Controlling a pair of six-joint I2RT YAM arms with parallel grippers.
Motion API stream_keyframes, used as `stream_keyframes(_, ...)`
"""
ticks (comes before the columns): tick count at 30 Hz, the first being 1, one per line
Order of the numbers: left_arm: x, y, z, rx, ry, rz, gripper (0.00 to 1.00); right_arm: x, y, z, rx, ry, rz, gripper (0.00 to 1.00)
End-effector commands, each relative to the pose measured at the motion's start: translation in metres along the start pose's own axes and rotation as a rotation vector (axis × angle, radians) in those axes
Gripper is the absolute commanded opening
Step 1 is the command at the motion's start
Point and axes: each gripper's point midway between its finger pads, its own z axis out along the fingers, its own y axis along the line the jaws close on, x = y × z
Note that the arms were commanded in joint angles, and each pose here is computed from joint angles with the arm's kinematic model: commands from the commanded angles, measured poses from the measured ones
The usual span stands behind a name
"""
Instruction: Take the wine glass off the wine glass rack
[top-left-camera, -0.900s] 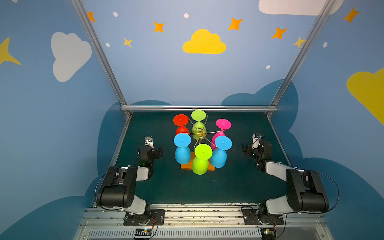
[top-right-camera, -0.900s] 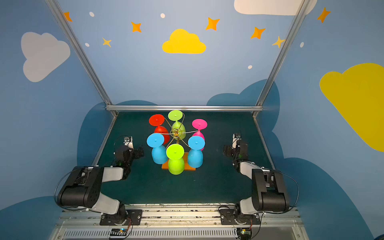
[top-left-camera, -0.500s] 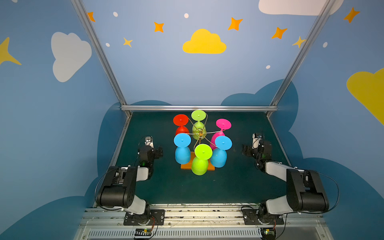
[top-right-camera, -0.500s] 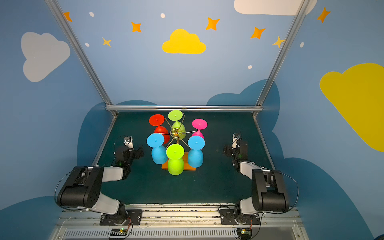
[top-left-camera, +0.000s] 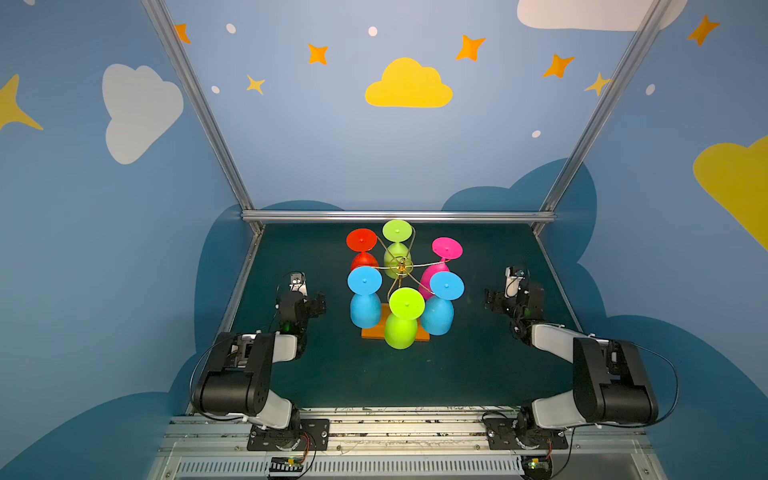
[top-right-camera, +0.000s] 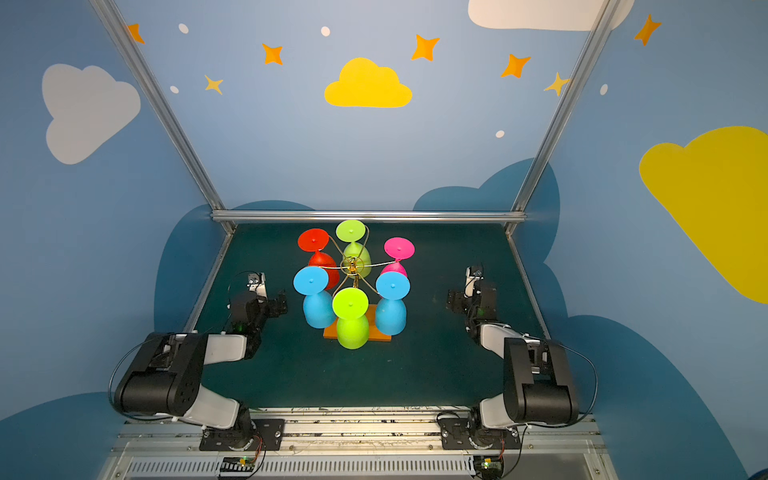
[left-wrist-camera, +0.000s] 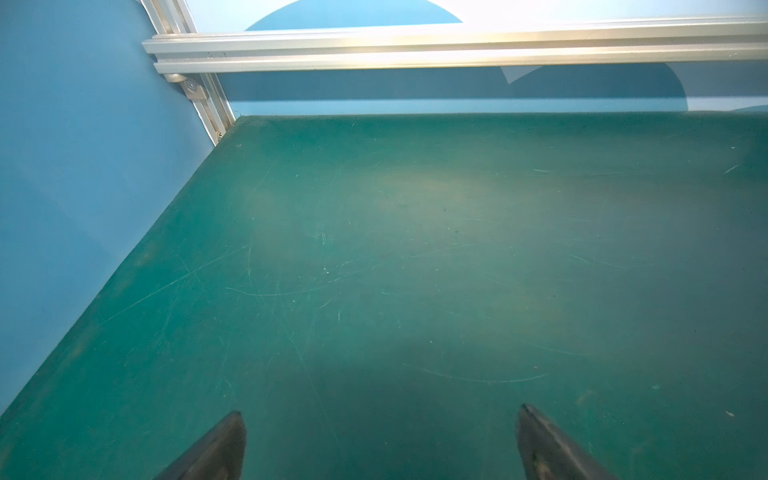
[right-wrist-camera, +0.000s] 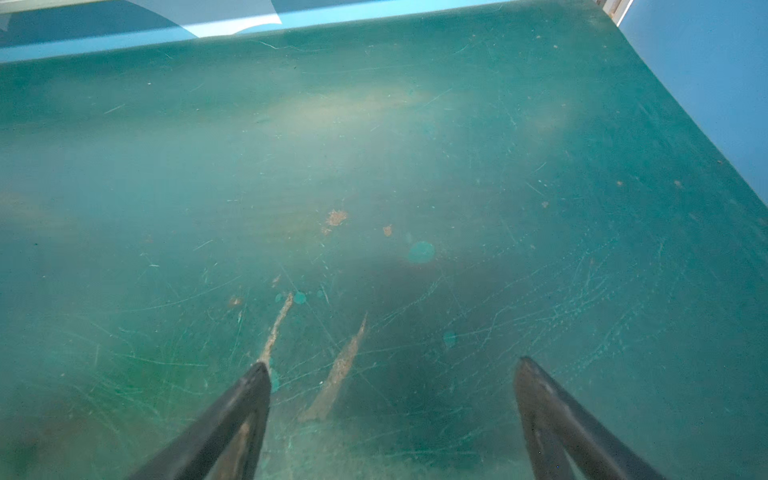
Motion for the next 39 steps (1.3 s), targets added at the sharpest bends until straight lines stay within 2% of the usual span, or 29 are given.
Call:
stream_keyframes(1,-0.006,0.000,0.003,-0.005,-0.009,-0.009,1.00,-0.002,0.000,0.000,-0.007,0.003,0.015,0.90)
stream_keyframes(4,-0.006,-0.001,0.003,0.003,-0.009,-0.011,1.00,-0.003,0.000,-0.001,-0.007,-0.001,0.015,0.90)
stream_keyframes(6,-0.018,-0.008,0.001,0.044,-0.052,-0.001,1.00,-0.007,-0.002,-0.003,0.012,-0.003,0.018,0.90)
stream_keyframes(9,-0.036,-0.017,-0.008,0.087,0.016,0.038,1.00,-0.027,-0.009,-0.015,0.062,0.028,0.043,0.90)
stream_keyframes(10,-0.042,-0.013,-0.011,0.063,0.058,0.030,1.00,-0.037,-0.011,-0.023,0.083,0.038,0.062,0.90)
stream_keyframes(13,-0.069,0.012,-0.030,-0.063,0.028,-0.092,1.00,-0.080,-0.010,-0.054,0.091,0.000,0.194,0.90)
stream_keyframes(15,-0.088,0.018,-0.049,-0.076,-0.025,-0.150,1.00,-0.097,-0.004,-0.075,0.054,-0.028,0.319,0.90)
stream_keyframes(18,-0.110,0.031,-0.076,-0.109,-0.113,-0.331,1.00,-0.111,0.001,-0.102,-0.003,-0.094,0.442,0.90)
stream_keyframes(20,-0.130,0.037,-0.094,-0.079,-0.198,-0.397,1.00,-0.125,0.012,-0.123,-0.102,-0.175,0.486,0.90)
stream_keyframes(23,-0.167,0.042,-0.118,-0.033,-0.341,-0.413,1.00,-0.149,0.030,-0.158,-0.244,-0.314,0.505,0.88)
stream_keyframes(26,-0.200,0.043,-0.132,0.002,-0.403,-0.380,1.00,-0.172,0.048,-0.190,-0.356,-0.353,0.528,0.84)
stream_keyframes(29,-0.220,0.026,-0.129,0.098,-0.405,-0.289,1.00,-0.187,0.072,-0.201,-0.498,-0.289,0.544,0.83)
stream_keyframes(31,-0.222,0.015,-0.121,0.155,-0.373,-0.273,1.00,-0.193,0.090,-0.199,-0.602,-0.218,0.550,0.84)
stream_keyframes(35,-0.210,0.008,-0.111,0.212,-0.321,-0.365,0.97,-0.197,0.122,-0.182,-0.762,-0.042,0.553,0.80)
stream_keyframes(39,-0.211,0.002,-0.120,0.261,-0.325,-0.360,0.97,-0.203,0.149,-0.173,-0.903,0.083,0.578,0.73)
